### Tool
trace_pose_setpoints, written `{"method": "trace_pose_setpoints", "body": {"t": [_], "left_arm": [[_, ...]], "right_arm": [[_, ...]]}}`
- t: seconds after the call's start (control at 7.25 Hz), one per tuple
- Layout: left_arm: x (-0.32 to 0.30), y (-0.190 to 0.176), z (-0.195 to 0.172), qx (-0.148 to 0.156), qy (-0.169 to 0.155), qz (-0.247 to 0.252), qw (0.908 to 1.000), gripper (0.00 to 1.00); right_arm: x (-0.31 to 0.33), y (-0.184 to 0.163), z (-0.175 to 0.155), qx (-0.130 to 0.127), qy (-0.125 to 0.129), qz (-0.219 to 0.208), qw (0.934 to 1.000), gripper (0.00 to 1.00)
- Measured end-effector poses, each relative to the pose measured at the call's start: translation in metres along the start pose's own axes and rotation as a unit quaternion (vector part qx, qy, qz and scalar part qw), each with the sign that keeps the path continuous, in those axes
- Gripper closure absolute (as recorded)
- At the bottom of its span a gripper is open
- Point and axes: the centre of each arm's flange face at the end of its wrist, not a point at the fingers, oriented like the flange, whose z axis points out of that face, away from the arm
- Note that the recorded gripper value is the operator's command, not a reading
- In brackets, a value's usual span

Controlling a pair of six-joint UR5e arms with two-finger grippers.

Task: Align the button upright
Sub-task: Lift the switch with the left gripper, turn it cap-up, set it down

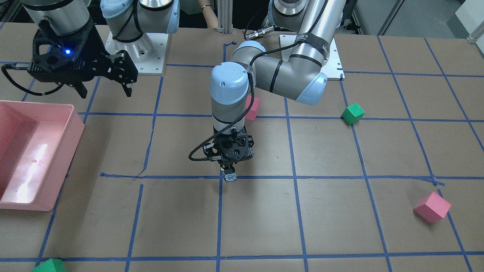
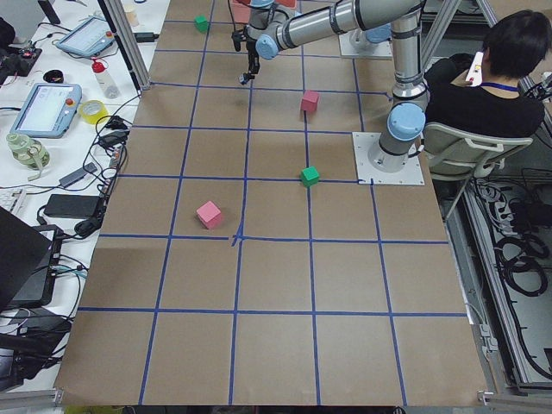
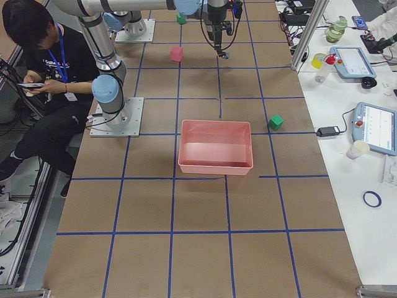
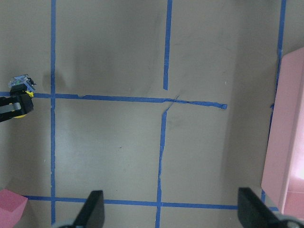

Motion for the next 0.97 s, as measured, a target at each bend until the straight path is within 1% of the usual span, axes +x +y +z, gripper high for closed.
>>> {"method": "trace_pose_setpoints", "body": {"t": [0.14,0.28,0.41,0.55,0.69,0.83,0.97], "left_arm": [[-0.003,-0.006,0.005,-0.056,0.028,-0.091,0.9938,0.65],[-0.007,-0.016,0.013,-0.107,0.054,-0.173,0.9776,0.63],[-0.016,-0.030,0.020,-0.151,0.071,-0.232,0.9583,0.59],[-0.025,-0.043,0.028,-0.187,0.079,-0.274,0.9400,0.57],[-0.029,-0.055,0.033,-0.210,0.082,-0.311,0.9232,0.53],[-0.028,-0.065,0.037,-0.226,0.086,-0.338,0.9094,0.52],[-0.024,-0.071,0.043,-0.240,0.089,-0.356,0.8988,0.49]], "right_arm": [[0.000,0.000,0.000,0.000,0.000,0.000,1.0000,0.00],[0.000,0.000,0.000,0.000,0.000,0.000,1.0000,0.00],[0.000,0.000,0.000,0.000,0.000,0.000,1.0000,0.00],[0.000,0.000,0.000,-0.001,0.000,0.000,1.0000,0.00],[0.000,0.000,0.000,-0.001,0.000,0.000,1.0000,0.00],[0.000,0.000,0.001,-0.001,0.001,0.000,1.0000,0.00],[0.000,0.000,0.001,-0.001,0.001,0.000,1.0000,0.00]]}}
